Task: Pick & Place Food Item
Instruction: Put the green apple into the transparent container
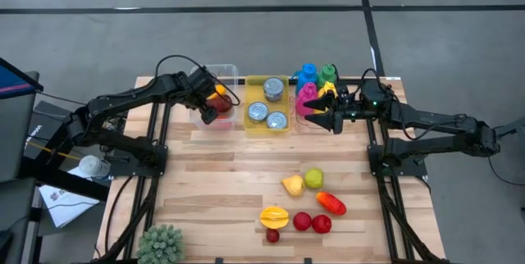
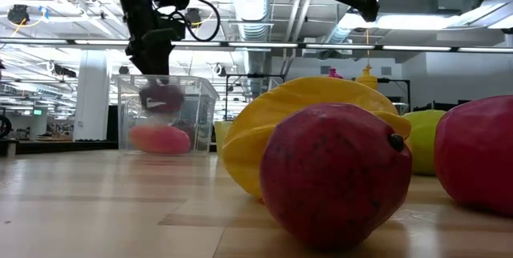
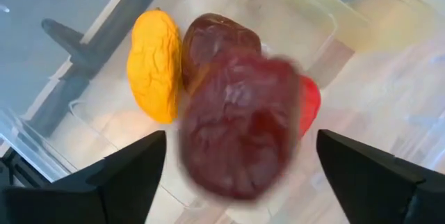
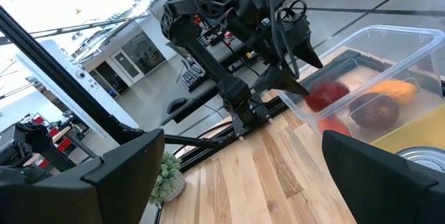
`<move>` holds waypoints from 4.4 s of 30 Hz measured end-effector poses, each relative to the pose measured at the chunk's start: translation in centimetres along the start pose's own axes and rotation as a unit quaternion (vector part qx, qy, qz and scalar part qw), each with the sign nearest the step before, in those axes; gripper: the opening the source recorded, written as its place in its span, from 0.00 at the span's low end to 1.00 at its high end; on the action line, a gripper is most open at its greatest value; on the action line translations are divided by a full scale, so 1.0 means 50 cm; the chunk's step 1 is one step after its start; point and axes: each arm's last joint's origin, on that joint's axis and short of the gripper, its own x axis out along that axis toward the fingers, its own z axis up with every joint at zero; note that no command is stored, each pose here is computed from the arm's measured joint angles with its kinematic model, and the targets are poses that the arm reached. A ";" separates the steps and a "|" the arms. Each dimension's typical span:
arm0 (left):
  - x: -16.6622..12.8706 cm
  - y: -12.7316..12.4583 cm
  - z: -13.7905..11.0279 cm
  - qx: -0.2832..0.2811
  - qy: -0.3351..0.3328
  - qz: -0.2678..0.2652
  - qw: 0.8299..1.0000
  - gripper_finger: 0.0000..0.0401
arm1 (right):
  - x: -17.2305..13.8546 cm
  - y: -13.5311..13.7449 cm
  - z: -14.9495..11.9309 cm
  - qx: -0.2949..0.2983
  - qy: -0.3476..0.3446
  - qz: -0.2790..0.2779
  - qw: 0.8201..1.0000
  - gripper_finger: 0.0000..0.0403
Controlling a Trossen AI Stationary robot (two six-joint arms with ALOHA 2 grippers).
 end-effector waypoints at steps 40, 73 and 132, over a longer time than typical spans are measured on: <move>-0.162 -0.020 0.114 0.000 -0.203 -0.080 0.976 0.90 | 0.059 0.006 -0.305 -0.150 0.489 -0.131 0.849 0.95; -0.161 -0.020 0.113 0.001 -0.199 -0.086 0.976 0.88 | 0.075 -0.025 -0.313 -0.069 0.523 -0.138 0.839 0.64; -0.156 -0.020 0.103 0.058 -0.175 -0.077 0.980 0.86 | 0.262 0.018 -0.415 -0.126 0.611 -0.198 0.756 0.79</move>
